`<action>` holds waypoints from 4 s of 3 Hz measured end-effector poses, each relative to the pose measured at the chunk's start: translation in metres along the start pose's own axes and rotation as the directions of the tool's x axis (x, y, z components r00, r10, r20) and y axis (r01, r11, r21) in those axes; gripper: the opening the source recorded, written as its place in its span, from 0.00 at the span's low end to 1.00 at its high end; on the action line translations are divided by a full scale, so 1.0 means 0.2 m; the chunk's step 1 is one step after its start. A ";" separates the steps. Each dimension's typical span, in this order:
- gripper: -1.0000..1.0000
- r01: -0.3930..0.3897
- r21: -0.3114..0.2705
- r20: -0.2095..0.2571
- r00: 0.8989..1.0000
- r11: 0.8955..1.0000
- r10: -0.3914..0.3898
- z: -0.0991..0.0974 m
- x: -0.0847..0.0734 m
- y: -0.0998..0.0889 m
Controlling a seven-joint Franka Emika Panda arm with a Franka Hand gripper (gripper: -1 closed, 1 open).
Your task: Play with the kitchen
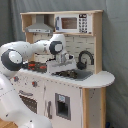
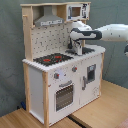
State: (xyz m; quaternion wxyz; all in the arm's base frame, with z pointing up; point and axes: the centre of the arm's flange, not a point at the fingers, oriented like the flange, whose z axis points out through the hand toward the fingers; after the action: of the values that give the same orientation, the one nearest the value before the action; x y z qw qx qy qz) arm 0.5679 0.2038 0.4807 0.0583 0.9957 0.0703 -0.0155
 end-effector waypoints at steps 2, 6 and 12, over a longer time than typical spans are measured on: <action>0.00 0.011 0.008 0.028 1.000 1.000 -0.011 0.05 -0.01 -0.03; 0.00 0.015 0.073 0.049 0.999 0.997 -0.019 -0.45 -0.26 -0.08; 0.00 0.142 0.097 -0.240 0.964 0.985 -0.115 -0.71 -0.30 -1.06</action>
State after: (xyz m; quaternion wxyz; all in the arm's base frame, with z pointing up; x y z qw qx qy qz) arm 0.4819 0.4206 0.6004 -0.0084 0.9856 0.1404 0.0940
